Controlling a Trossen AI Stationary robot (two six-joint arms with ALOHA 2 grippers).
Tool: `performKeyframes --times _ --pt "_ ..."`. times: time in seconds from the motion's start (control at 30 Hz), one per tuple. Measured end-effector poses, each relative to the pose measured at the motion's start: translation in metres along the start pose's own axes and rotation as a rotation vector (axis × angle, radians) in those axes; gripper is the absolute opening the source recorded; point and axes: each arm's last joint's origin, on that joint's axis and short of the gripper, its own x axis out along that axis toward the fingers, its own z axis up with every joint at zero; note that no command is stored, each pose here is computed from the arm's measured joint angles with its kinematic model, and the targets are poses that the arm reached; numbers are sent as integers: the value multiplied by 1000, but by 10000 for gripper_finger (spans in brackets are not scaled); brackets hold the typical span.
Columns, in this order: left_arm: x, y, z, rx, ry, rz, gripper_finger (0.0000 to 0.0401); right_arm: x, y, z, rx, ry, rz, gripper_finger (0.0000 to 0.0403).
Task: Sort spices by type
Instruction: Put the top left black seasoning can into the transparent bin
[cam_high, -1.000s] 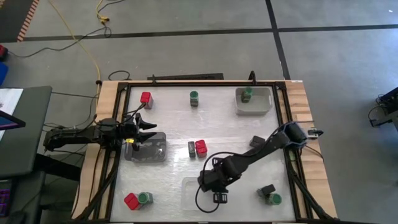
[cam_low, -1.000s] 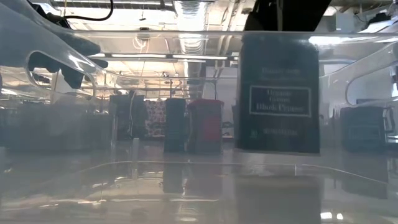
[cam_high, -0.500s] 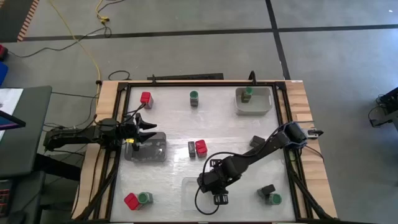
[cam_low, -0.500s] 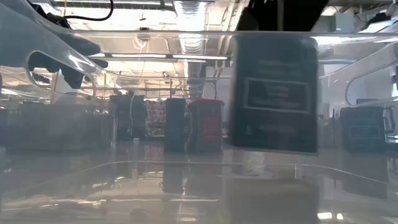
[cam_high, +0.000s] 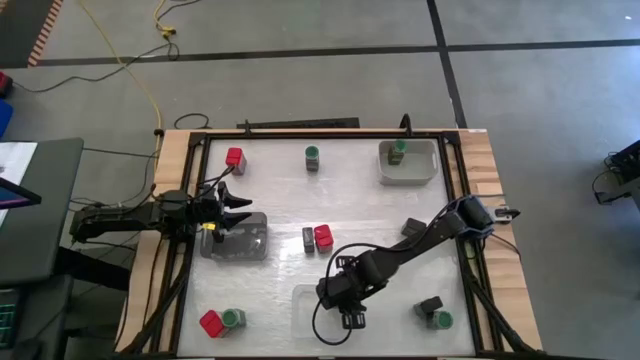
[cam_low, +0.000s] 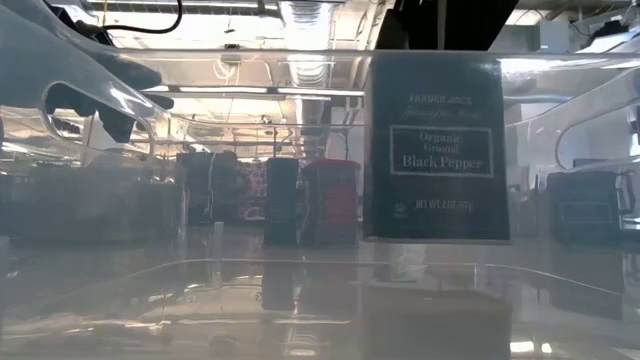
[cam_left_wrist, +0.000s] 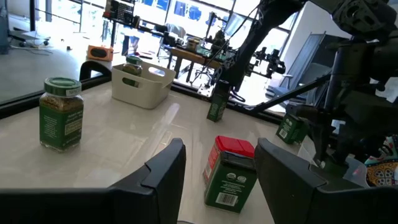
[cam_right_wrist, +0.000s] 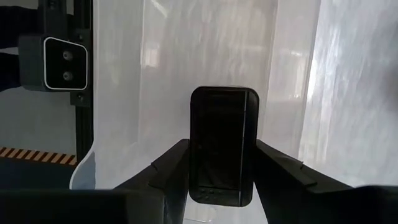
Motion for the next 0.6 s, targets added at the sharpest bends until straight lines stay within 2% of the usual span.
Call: performKeyframes --times 0.6 --pt "0 0 0 0 0 0 183 1 6 -1 -15 -22 -14 194"
